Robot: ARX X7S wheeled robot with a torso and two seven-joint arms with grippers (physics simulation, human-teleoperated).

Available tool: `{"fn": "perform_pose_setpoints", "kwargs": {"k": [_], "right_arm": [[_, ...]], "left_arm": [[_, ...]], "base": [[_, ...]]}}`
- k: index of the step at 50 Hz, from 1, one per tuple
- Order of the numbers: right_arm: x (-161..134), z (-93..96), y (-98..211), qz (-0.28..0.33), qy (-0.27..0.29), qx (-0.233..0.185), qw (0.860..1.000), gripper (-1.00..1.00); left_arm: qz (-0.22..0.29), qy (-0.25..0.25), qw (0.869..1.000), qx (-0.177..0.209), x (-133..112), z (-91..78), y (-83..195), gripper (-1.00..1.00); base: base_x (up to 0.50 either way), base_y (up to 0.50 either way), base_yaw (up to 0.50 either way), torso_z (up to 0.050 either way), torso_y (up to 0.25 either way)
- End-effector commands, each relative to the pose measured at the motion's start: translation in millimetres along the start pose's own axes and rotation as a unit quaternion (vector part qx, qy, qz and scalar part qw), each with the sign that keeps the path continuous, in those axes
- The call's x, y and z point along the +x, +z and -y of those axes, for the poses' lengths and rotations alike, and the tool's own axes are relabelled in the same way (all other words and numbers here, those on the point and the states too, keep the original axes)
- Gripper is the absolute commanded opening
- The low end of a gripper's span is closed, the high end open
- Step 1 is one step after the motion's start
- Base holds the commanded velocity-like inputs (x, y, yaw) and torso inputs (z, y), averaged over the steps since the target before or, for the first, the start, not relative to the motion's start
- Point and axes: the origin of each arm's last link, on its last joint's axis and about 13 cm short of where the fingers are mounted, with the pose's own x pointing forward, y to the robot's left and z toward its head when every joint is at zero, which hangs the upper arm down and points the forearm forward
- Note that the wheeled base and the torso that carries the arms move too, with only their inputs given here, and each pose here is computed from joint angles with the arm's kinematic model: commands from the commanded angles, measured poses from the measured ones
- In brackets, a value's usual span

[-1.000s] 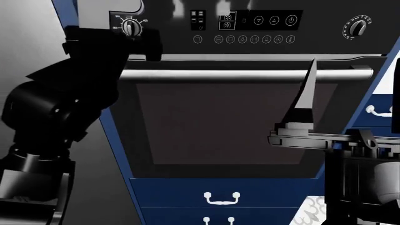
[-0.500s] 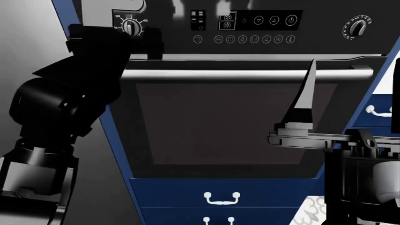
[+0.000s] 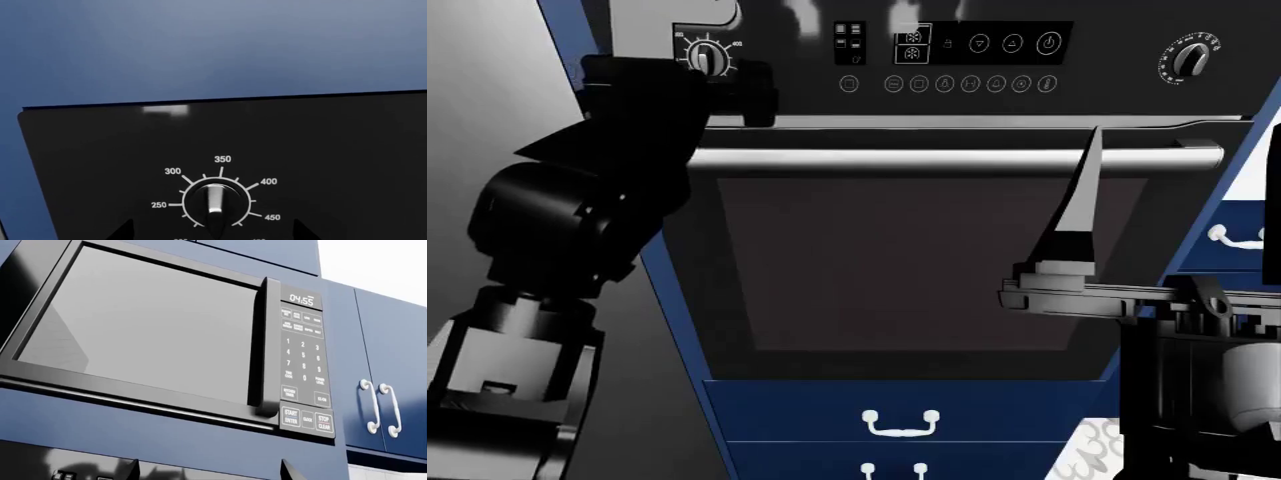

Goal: Preheat the oven by turning the temperature knob.

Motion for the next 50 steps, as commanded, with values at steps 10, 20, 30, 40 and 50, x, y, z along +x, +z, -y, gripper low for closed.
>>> {"fn": "perform_pose_setpoints", "kwargs": {"k": [10, 20, 30, 40, 50], "right_arm": [[0, 0.0, 0, -0.002, 0.000, 0.000, 1.000, 1.00], [0, 0.0, 0, -0.001, 0.000, 0.000, 1.000, 1.00], [0, 0.0, 0, -0.002, 0.000, 0.001, 1.000, 1.00], [0, 0.0, 0, 0.000, -0.001, -0.001, 1.000, 1.00], [0, 0.0, 0, 0.001, -0.001, 0.000, 1.000, 1.00]], "left_arm": [[-0.003, 0.001, 1.000, 0.004, 6, 0.5, -2, 1.00], [-0.008, 0.001, 1.000, 0.008, 9, 1.7, -4, 1.00], [-0.009, 0.004, 1.000, 0.009, 11, 1.0, -5, 1.00], [-0.010, 0.007, 1.000, 0.007, 18, -0.1, -6, 1.00], [-0.011, 0.006, 1.000, 0.006, 19, 0.7, -7, 1.00]], "base": [[0.00, 0.00, 0.00, 0.000, 0.000], [0.00, 0.00, 0.00, 0.000, 0.000], [0.00, 0.00, 0.00, 0.000, 0.000], [0.00, 0.00, 0.00, 0.000, 0.000], [0.00, 0.00, 0.00, 0.000, 0.000]]}}
